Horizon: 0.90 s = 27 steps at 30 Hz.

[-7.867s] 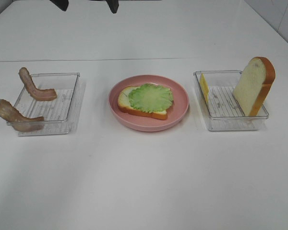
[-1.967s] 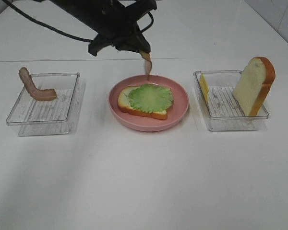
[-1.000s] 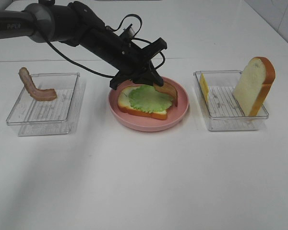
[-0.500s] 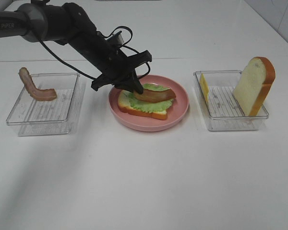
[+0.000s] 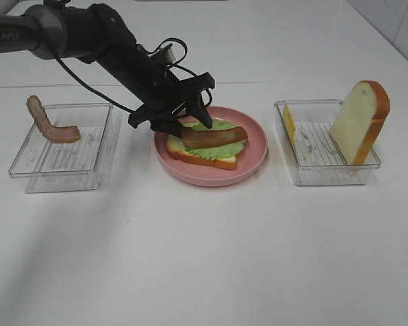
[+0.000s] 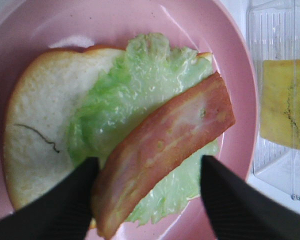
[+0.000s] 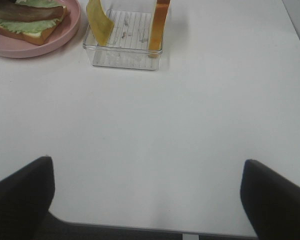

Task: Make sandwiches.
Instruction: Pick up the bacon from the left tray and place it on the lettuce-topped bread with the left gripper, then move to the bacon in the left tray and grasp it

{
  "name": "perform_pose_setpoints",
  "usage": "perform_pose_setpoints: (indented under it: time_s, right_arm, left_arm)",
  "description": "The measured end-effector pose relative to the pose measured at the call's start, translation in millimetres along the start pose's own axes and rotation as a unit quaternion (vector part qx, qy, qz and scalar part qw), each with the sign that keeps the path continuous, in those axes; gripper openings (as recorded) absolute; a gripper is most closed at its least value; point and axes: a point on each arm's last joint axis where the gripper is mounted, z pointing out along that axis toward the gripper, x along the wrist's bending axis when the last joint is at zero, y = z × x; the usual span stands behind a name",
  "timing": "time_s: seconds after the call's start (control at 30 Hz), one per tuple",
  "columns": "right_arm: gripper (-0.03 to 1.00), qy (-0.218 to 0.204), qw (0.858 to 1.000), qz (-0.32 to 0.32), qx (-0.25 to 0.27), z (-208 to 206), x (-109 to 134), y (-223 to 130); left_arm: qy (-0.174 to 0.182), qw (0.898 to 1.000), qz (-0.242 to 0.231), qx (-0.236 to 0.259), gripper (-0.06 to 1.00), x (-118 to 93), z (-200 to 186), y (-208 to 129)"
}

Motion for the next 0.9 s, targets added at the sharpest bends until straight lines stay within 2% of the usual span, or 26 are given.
perform_pose_setpoints:
  time_s: [0.03,0.07,0.1,0.2,0.33,0.4,0.43,0.5,0.6,0.67,0.7,0.73,0.9]
  right_arm:
    - [0.98,0.0,1.0,0.0,0.0,0,0,0]
    - [0.98,0.0,1.0,0.0,0.0,0,0,0]
    - [0.98,0.0,1.0,0.0,0.0,0,0,0]
    - [0.98,0.0,1.0,0.0,0.0,0,0,0]
    - [0.98,0.0,1.0,0.0,0.0,0,0,0]
    - [0.98,0.0,1.0,0.0,0.0,0,0,0]
    - [0.98,0.0,1.0,0.0,0.0,0,0,0]
    - [0.98,0.0,1.0,0.0,0.0,0,0,0]
    - [0.98,0.0,1.0,0.0,0.0,0,0,0]
    - [0.98,0.0,1.0,0.0,0.0,0,0,0]
    - [0.98,0.0,1.0,0.0,0.0,0,0,0]
    - [0.98,0.0,1.0,0.0,0.0,0,0,0]
    - [0.98,0.0,1.0,0.0,0.0,0,0,0]
  left_arm:
    - [0.0,1.0,0.001,-0.001,0.71,0,0,0]
    - [-0.001,1.0,0.005,-0.003,0.85,-2,-3,1]
    - [-0.001,1.0,0.005,-0.003,0.85,-2,-3,1]
    - [0.001,1.0,0.022,-0.013,0.94,-7,-10,5]
    - [0.001,0.999,0.044,-0.029,0.96,-18,-24,11]
    - [0.011,0.997,0.07,-0.044,0.96,-34,-49,19]
    - [0.011,0.997,0.07,-0.044,0.96,-34,-49,19]
    - [0.033,0.995,0.087,-0.047,0.96,-43,-67,23]
    - [0.044,0.993,0.095,-0.046,0.96,-45,-72,24]
    - [0.088,0.988,0.123,-0.035,0.96,-49,-90,27]
    - [0.088,0.988,0.123,-0.035,0.96,-49,-90,27]
    - [0.106,0.985,0.132,-0.026,0.96,-50,-97,27]
    - [0.133,0.98,0.143,-0.038,0.96,-52,-108,30]
